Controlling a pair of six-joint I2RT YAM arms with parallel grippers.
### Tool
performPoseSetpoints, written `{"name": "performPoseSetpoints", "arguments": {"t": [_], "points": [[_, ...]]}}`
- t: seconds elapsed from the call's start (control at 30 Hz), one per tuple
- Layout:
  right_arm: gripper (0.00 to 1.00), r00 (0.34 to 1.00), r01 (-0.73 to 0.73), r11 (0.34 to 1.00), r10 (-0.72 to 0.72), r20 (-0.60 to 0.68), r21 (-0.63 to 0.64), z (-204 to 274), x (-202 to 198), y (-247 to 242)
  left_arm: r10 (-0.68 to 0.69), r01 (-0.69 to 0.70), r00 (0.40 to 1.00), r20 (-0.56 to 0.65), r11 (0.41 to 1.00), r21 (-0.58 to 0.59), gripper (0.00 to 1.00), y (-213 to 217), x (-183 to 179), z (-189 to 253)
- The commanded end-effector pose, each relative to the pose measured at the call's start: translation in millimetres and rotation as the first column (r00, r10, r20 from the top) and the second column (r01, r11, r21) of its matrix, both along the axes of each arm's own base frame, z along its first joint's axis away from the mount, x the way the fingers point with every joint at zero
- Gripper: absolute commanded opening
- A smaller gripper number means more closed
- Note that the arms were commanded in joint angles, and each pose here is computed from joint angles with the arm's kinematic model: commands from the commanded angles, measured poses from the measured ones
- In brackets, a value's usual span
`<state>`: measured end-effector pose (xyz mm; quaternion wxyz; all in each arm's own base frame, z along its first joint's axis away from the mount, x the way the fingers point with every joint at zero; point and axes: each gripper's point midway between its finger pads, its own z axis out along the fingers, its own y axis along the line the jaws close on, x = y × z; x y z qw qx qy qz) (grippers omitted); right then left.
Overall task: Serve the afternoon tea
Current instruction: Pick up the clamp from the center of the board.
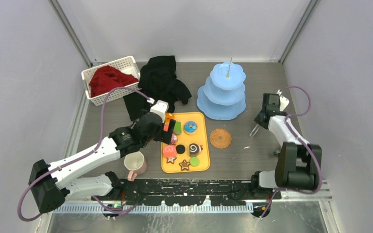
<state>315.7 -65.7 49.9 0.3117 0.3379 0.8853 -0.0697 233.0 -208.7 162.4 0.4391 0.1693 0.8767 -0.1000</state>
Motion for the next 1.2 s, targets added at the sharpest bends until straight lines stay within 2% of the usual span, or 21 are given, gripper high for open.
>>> {"name": "performPoseSetpoints", "arguments": {"t": [0.0, 0.13, 0.3, 0.37, 0.5, 0.6, 0.67, 0.8, 0.93, 1.03, 1.17], "points": [[0.07, 0.989, -0.042, 0.999, 0.043, 0.143, -0.01, 66.6, -4.1, 5.6, 0.033, -0.03, 0.996, 0.087, 0.999, -0.036, 1.0, 0.4, 11.4, 27.8], [0.07, 0.943, -0.173, 0.985, 0.167, 0.287, -0.005, 129.1, -8.4, 25.6, 0.1, -0.097, 0.987, 0.129, 0.995, -0.026, 1.0, 13.1, 17.8, 35.8], [0.05, 0.82, -0.301, 0.948, 0.312, 0.48, -0.102, 225.0, -17.4, 43.5, 0.189, -0.188, 0.969, 0.157, 0.982, -0.024, 0.99, 31.0, 22.1, 48.2], [0.05, 0.751, -0.368, 0.919, 0.385, 0.537, -0.143, 259.5, -20.9, 55.7, 0.234, -0.234, 0.962, 0.143, 0.972, -0.019, 0.99, 40.2, 23.8, 50.1], [0.03, 0.568, -0.549, 0.814, 0.529, 0.63, -0.189, 315.3, -24.3, 94.8, 0.302, -0.3, 0.945, 0.125, 0.953, -0.034, 0.99, 57.6, 28.3, 54.9], [0.02, 0.433, -0.656, 0.718, 0.61, 0.664, -0.232, 342.1, -28.7, 122.8, 0.351, -0.349, 0.93, 0.111, 0.936, -0.04, 0.99, 77.4, 35.1, 56.2], [0.02, 0.371, -0.712, 0.657, 0.652, 0.661, -0.248, 354.1, -33.7, 140.8, 0.41, -0.407, 0.909, 0.077, 0.912, -0.056, 0.99, 97.4, 41.3, 56.3], [0.02, 0.284, -0.821, 0.527, 0.71, 0.644, -0.22, 358.9, -46.9, 176.2, 0.482, -0.476, 0.875, 0.053, 0.874, -0.095, 0.99, 122.5, 42.3, 65.3], [0.02, 0.214, -0.898, 0.402, 0.753, 0.622, -0.178, 346.6, -58.5, 212.6, 0.49, -0.48, 0.868, 0.076, 0.869, -0.118, 0.99, 128.3, 38.2, 79.5], [0.01, 0.216, -0.94, 0.324, 0.811, 0.544, -0.11, 314.7, -64.0, 244.0, 0.498, -0.488, 0.863, 0.081, 0.865, -0.115, 0.99, 130.8, 37.7, 84.5], [0.01, 0.211, -0.973, 0.229, 0.915, 0.345, -0.013, 251.6, -84.3, 283.2, 0.509, -0.5, 0.856, 0.092, 0.86, -0.098, 0.99, 134.2, 39.8, 86.5]]}}
